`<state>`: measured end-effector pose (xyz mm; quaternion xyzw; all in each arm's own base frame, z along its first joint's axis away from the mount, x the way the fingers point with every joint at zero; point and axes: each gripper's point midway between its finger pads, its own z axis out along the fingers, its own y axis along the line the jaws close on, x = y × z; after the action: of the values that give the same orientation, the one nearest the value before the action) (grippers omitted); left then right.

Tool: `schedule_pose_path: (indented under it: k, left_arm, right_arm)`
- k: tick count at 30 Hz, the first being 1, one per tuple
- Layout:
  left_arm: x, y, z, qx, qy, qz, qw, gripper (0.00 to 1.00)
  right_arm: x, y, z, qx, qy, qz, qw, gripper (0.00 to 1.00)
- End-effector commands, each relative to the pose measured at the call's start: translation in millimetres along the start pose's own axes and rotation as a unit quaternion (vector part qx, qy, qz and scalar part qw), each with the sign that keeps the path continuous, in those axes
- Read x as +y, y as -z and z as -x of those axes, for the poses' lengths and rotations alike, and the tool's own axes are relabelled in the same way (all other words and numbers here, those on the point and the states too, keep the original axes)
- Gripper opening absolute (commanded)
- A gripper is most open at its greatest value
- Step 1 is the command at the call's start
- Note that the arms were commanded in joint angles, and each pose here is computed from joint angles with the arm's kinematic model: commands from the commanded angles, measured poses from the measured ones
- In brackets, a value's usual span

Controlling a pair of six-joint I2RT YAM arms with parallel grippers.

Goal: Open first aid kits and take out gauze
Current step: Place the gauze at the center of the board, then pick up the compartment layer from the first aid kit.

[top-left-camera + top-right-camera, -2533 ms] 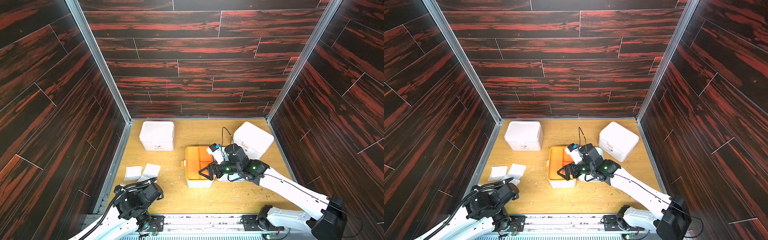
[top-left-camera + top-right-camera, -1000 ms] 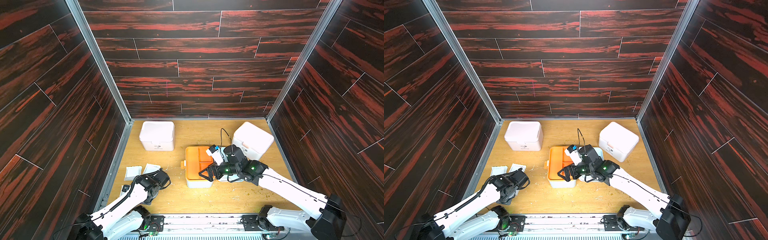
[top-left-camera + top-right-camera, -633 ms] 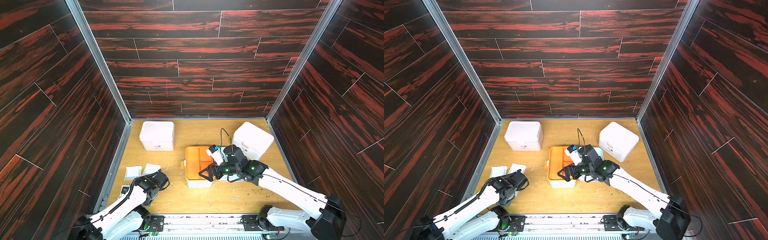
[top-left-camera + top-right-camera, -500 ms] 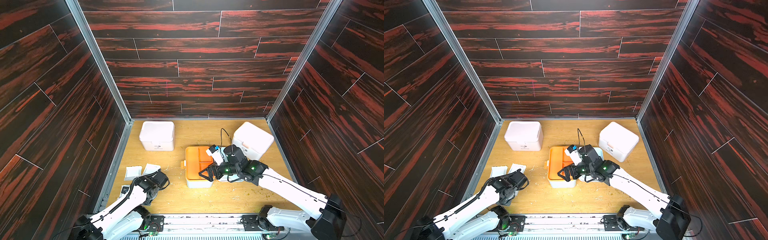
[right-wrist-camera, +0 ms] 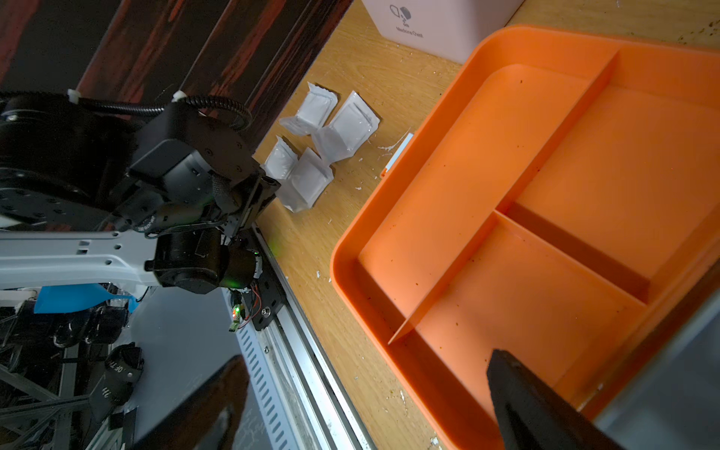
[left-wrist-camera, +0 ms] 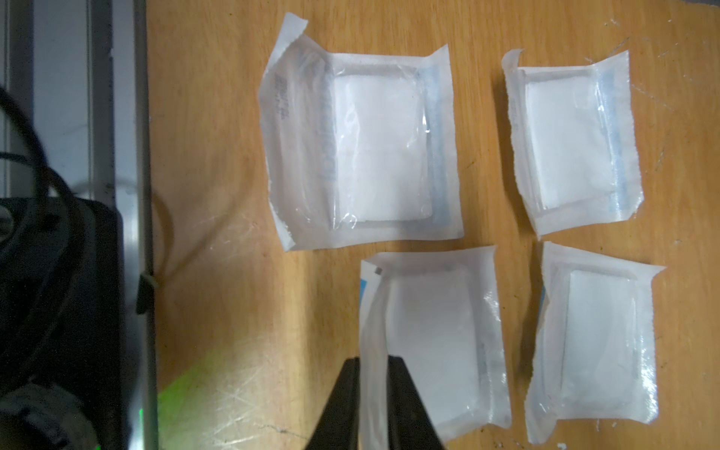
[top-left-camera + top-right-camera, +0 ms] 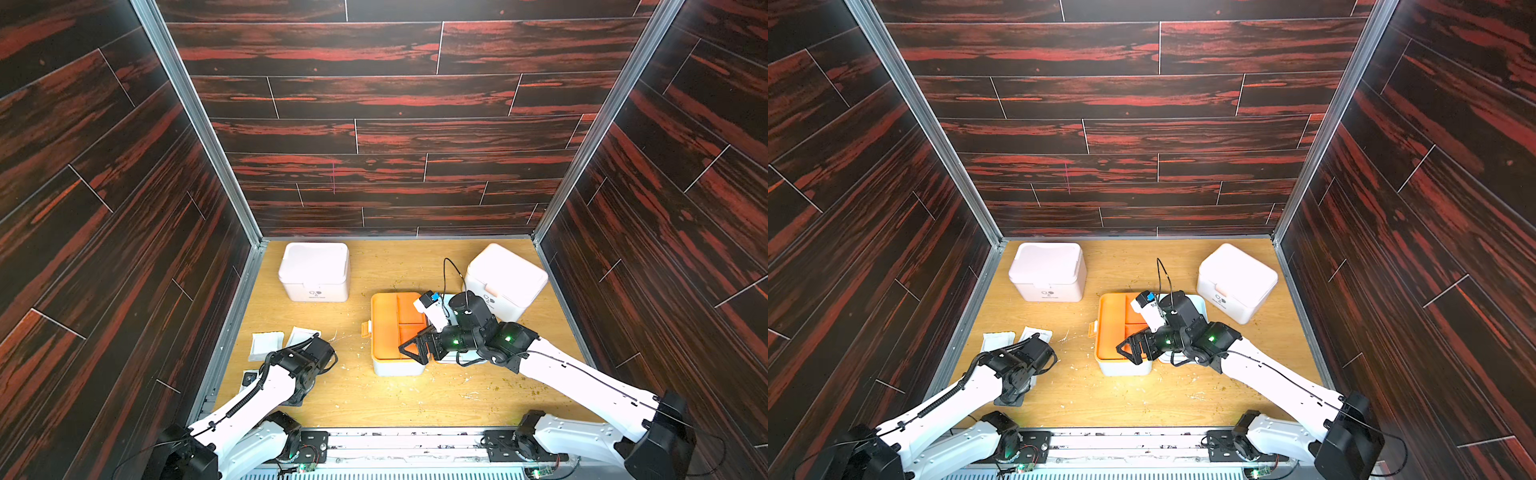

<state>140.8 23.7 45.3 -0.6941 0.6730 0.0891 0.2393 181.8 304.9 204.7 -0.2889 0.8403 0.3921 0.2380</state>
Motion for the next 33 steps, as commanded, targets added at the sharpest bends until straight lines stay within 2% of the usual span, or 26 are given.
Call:
schedule_pose_path:
  k: [1, 3, 4, 8, 12, 14, 18, 24, 25, 27, 31, 33]
  left_arm:
    - [-5.4, 6.1, 6.5, -0.009, 0.11, -0.009, 0.994, 0.24]
    - [-3.6, 10.6, 8.4, -0.003, 0.107, -0.007, 0.994, 0.26]
    - [-3.6, 13.4, 9.6, 0.001, 0.104, -0.01, 0.995, 0.32]
    - [-0.7, 27.2, 18.5, 0.016, 0.093, -0.026, 0.995, 0.61]
    - [-3.9, 44.4, 32.7, 0.029, 0.082, -0.075, 0.993, 0.89]
    - [-6.4, 54.5, 40.0, 0.034, 0.078, -0.099, 0.991, 1.0]
    - [-26.1, 83.4, 54.5, 0.034, 0.04, -0.156, 0.986, 1.0]
    - [-81.9, 131.2, 51.5, 0.04, -0.073, -0.243, 0.966, 1.0]
    - [-98.6, 141.9, 48.8, 0.037, -0.099, -0.272, 0.956, 1.0]
    - [-113.0, 153.7, 38.5, 0.051, -0.143, -0.289, 0.945, 1.0]
    - [-153.2, 182.2, 6.8, 0.08, -0.235, -0.368, 0.896, 1.0]
    - [-167.2, 193.6, -9.8, 0.098, -0.268, -0.402, 0.87, 1.0]
  right_arm:
    - [1.7, 3.9, -2.8, -0.002, 0.003, 0.0, 1.0, 0.99]
    - [2.3, 4.5, -1.7, -0.003, 0.003, 0.0, 1.0, 0.99]
    - [2.2, 4.4, -1.7, -0.002, 0.003, -0.001, 1.0, 0.99]
    - [2.5, 7.5, 1.8, -0.01, 0.004, -0.005, 1.0, 0.99]
    - [1.9, 13.6, 6.1, -0.025, 0.006, -0.014, 1.0, 0.99]
    - [1.4, 17.8, 9.2, -0.035, 0.008, -0.02, 0.999, 0.99]
    - [-1.9, 30.8, 17.2, -0.066, 0.013, -0.043, 0.997, 0.99]
    - [-7.3, 56.9, 31.5, -0.128, 0.017, -0.081, 0.988, 0.99]
    - [-8.8, 60.9, 32.8, -0.138, 0.016, -0.087, 0.987, 0.99]
    - [-12.0, 67.3, 35.8, -0.155, 0.011, -0.098, 0.983, 0.99]
    - [-30.9, 75.0, 39.4, -0.178, -0.016, -0.149, 0.972, 0.99]
    - [-32.2, 74.2, 38.6, -0.177, -0.017, -0.151, 0.972, 0.99]
